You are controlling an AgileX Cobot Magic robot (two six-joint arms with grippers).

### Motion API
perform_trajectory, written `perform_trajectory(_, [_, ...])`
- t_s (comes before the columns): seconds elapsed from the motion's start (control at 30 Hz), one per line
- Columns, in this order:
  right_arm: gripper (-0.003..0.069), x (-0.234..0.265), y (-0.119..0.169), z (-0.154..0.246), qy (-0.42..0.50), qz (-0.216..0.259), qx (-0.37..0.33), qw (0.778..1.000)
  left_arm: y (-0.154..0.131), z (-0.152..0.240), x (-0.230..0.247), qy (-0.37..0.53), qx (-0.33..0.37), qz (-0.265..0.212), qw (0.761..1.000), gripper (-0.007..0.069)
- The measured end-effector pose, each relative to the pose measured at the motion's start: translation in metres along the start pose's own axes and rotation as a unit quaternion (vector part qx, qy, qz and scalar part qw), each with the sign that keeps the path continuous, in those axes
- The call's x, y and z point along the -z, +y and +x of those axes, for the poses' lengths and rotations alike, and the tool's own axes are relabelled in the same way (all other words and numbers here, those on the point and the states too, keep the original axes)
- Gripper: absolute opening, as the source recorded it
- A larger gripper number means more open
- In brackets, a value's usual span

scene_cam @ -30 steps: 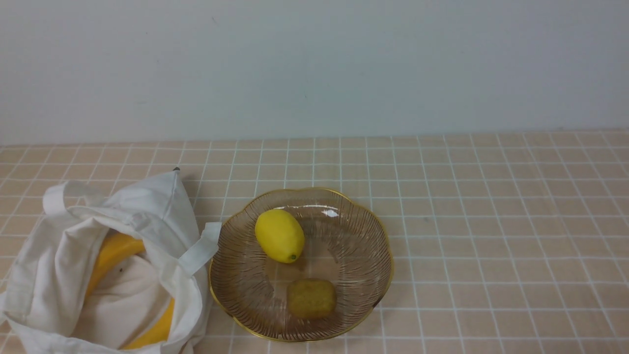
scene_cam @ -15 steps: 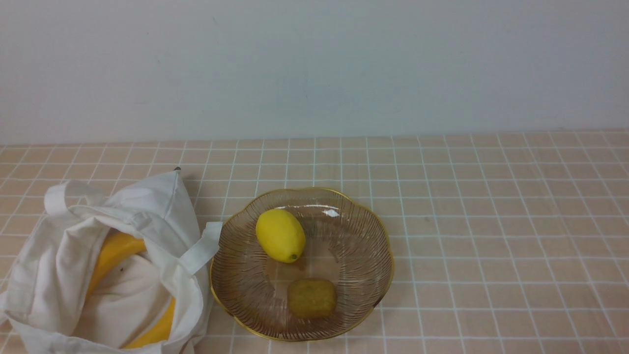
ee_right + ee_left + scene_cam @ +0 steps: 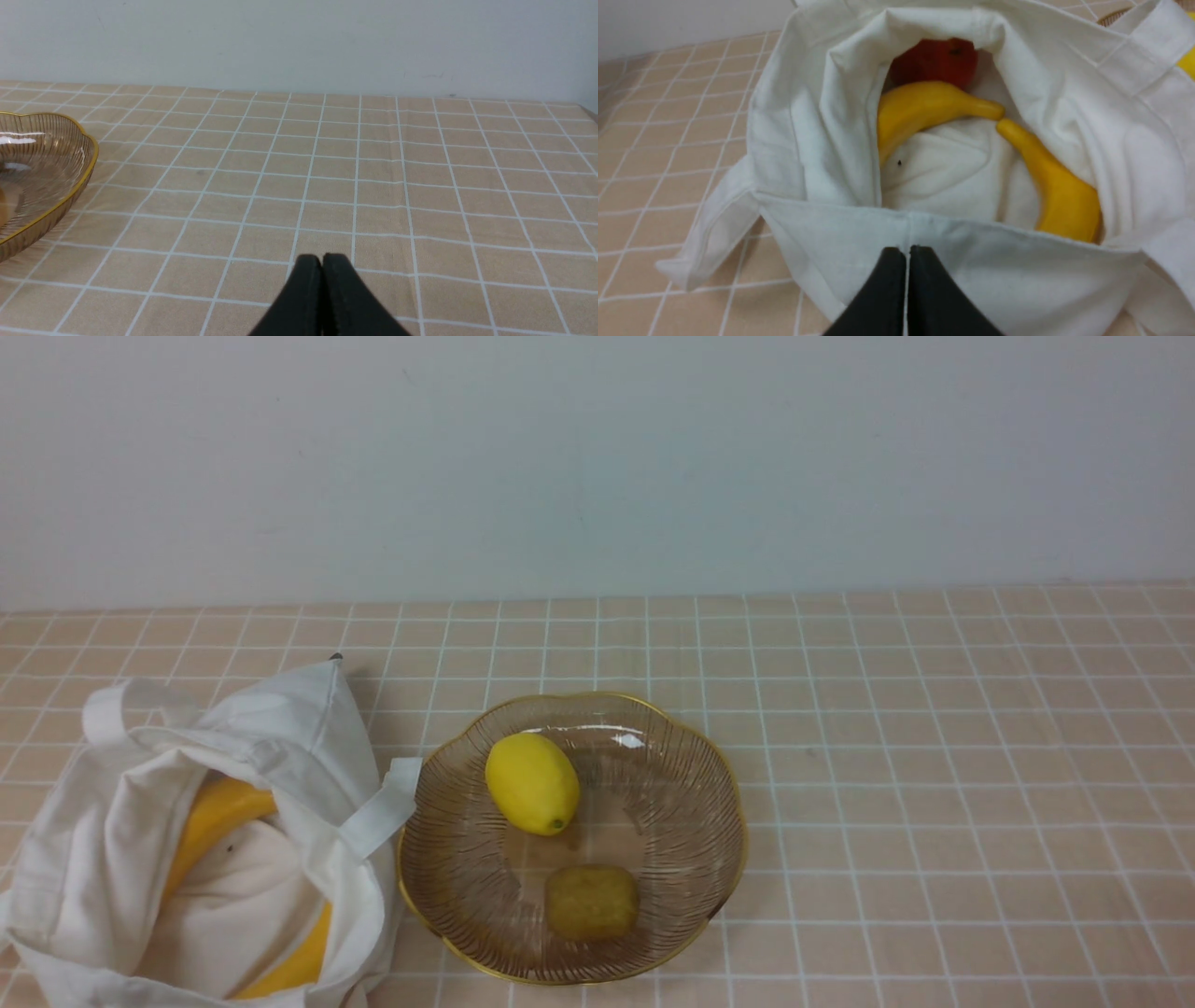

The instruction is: Take the fruit out of the bag on the brown coffee tablecloth and place them on the plate.

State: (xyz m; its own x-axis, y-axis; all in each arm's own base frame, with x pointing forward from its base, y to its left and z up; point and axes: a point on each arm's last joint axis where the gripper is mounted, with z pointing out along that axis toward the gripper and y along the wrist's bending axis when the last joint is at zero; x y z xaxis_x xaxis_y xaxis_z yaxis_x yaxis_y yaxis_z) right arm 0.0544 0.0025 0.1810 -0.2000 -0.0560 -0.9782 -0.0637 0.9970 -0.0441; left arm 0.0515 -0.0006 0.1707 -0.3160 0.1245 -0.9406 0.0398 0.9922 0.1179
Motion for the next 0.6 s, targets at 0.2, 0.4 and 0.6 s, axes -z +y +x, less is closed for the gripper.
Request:
perform_trajectory(0.2, [-0.0015,0.0000,0.0000,0.0000,0.000,0.000,0.000,1.000,-0.0028,-0.0006,-0.0005,-0.011,-0.006,0.025,1.000,-0.0008])
perform_trajectory(0.4, [-0.0015,0.0000,0.0000,0.0000,0.000,0.000,0.000,1.000,-0.0067,-0.0010,-0.0001,-0.015,-0.016,0.060,0.998,-0.0008])
perform_trajectory(0.6, [-0.0015,0.0000,0.0000,0.0000,0.000,0.000,0.000,1.000,-0.0067,-0.0010,-0.0001,-0.016,-0.018,0.060,0.998,-0.0008])
